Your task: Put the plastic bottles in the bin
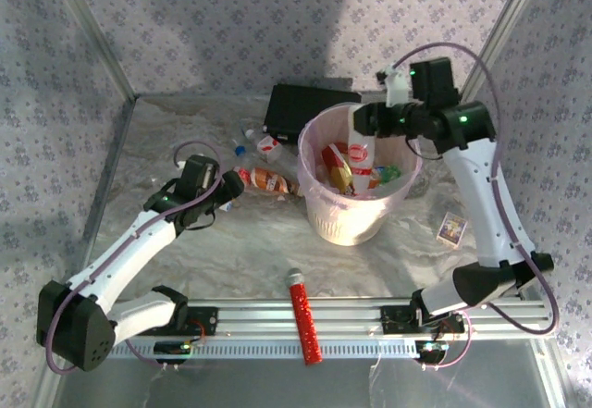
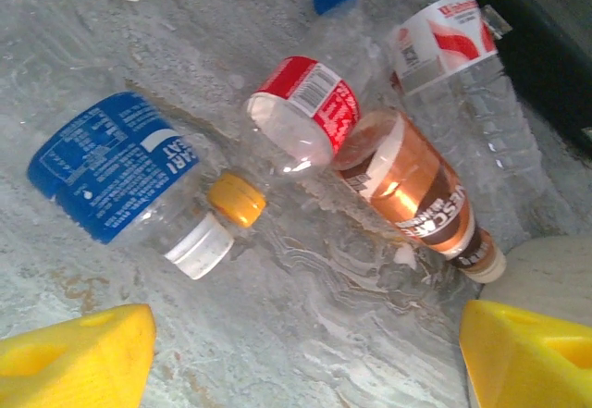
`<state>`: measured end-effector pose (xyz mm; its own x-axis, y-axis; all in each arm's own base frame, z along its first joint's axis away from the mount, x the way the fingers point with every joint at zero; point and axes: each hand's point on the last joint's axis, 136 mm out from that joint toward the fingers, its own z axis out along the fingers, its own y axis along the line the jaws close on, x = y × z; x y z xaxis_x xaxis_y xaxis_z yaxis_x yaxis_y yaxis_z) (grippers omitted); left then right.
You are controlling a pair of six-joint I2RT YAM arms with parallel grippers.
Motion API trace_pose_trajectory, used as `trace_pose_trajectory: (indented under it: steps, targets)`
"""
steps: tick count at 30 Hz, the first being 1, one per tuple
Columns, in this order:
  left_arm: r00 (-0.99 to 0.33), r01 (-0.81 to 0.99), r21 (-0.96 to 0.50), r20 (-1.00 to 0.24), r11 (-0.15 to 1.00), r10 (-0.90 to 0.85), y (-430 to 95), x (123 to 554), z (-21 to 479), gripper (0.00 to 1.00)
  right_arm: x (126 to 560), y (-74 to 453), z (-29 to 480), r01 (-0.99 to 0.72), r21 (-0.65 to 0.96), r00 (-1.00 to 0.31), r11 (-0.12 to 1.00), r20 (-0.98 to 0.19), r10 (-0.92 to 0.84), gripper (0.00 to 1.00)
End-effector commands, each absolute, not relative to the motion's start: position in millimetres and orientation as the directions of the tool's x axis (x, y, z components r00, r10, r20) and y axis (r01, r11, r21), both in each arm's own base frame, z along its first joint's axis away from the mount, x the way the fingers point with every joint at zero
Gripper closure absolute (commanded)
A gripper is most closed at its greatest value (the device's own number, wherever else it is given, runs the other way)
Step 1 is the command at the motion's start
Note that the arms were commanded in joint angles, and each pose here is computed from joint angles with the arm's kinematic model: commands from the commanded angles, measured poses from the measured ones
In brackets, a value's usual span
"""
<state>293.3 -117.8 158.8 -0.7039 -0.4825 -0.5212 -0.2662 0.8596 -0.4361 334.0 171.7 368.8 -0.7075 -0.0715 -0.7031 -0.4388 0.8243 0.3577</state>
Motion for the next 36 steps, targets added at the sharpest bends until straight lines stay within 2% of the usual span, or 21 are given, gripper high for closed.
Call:
trace_pose_trajectory:
  steps: [1,11,26,30,33,36]
  targets:
    - [-0.696,-0.299,-0.411,-0.523,0.861,-0.492,-106.7,288.6,154.2,0.15,335.1,179.5,347.0,-0.450,0.317,-0.721,0.835,-0.681,-0.130,0.58]
    - [-0.695,-0.325,-0.403,-0.512,0.856,-0.505,-94.9,289.0,148.2,0.15,331.9,222.0,287.5,-0.474,0.346,-0.781,0.810,-0.589,-0.205,0.59]
    - [-0.677,-0.381,-0.390,-0.500,0.839,-0.540,-75.3,276.3,140.0,0.13,345.2,237.4,211.4,-0.363,0.383,-0.845,0.849,-0.520,-0.126,0.56]
    - [-0.664,-0.405,-0.391,-0.495,0.826,-0.560,-66.1,273.1,138.4,0.08,342.9,237.5,219.2,-0.368,0.388,-0.831,0.845,-0.545,-0.111,0.42]
    - [-0.653,-0.435,-0.390,-0.484,0.812,-0.582,-59.0,271.8,133.9,0.06,341.0,230.1,245.2,-0.388,0.350,-0.800,0.852,-0.587,-0.123,0.30]
    - [-0.630,-0.479,-0.418,-0.449,0.772,-0.634,-55.7,273.2,128.1,0.04,337.8,219.0,274.1,-0.395,0.312,-0.768,0.864,-0.628,-0.124,0.23]
